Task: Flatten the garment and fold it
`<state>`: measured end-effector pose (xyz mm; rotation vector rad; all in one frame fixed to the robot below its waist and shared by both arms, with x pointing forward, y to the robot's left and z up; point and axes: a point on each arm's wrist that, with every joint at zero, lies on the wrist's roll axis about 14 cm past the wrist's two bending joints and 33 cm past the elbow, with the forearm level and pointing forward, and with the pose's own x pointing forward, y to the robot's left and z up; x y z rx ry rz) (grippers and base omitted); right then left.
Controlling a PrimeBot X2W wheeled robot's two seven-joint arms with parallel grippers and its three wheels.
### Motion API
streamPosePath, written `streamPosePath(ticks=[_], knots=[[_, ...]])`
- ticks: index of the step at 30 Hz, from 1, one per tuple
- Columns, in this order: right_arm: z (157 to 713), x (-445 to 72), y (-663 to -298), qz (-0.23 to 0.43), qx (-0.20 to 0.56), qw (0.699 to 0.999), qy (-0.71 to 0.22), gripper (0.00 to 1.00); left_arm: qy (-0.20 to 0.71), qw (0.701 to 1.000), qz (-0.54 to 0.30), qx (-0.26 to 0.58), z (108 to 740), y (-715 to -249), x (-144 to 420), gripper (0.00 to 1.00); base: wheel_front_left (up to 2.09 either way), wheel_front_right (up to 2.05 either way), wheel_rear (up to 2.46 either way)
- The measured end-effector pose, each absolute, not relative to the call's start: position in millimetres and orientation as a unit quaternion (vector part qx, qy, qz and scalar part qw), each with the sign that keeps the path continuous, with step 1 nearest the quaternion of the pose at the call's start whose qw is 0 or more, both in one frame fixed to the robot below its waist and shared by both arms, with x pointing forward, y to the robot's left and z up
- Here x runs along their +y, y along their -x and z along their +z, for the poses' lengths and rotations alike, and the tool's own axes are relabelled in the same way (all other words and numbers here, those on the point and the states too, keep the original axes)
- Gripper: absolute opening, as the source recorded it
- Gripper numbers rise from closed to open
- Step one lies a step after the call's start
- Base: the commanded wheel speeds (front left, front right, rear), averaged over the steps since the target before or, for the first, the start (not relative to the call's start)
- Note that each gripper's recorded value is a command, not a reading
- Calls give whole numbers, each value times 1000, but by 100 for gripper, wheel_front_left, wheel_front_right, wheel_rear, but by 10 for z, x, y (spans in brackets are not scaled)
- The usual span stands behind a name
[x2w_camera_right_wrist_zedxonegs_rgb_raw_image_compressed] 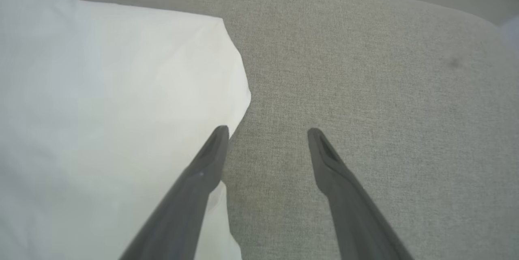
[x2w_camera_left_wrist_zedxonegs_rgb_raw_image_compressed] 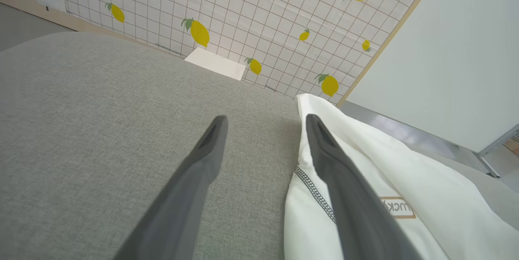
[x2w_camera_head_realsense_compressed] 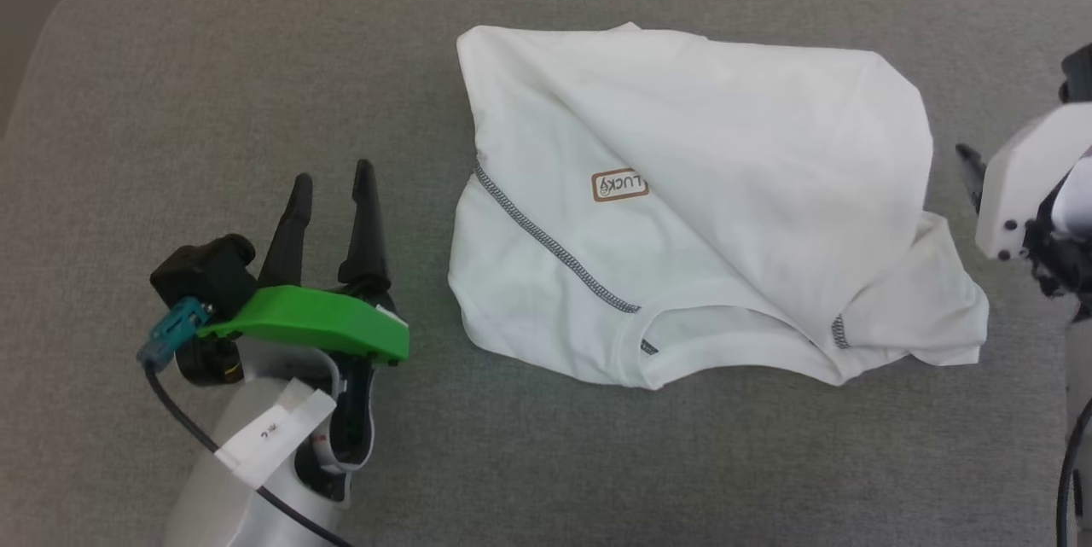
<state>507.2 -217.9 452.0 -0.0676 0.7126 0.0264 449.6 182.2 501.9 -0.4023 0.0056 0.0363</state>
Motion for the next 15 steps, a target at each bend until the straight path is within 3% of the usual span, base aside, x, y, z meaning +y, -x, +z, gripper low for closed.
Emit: streamPosePath(ticks=[4,12,13,14,15], knots=[[4287,-2061,-5273,27,391,917,68,100,192,981,18,-2,5006,-4564,1852,100,0,0,0],[3749,-1764,-5308,73,471,872,109,100,178,982,52,27,4739,-4489,2049,100,0,0,0],[3737,-1753,-5328,76,475,869,114,91,178,982,53,29,4719,-4477,2058,100,0,0,0],[3737,-1751,-5355,77,477,868,118,20,179,982,56,32,4702,-4466,2061,100,0,0,0],[3749,-1745,-5387,79,474,869,121,0,180,981,58,33,4688,-4456,2066,100,0,0,0]])
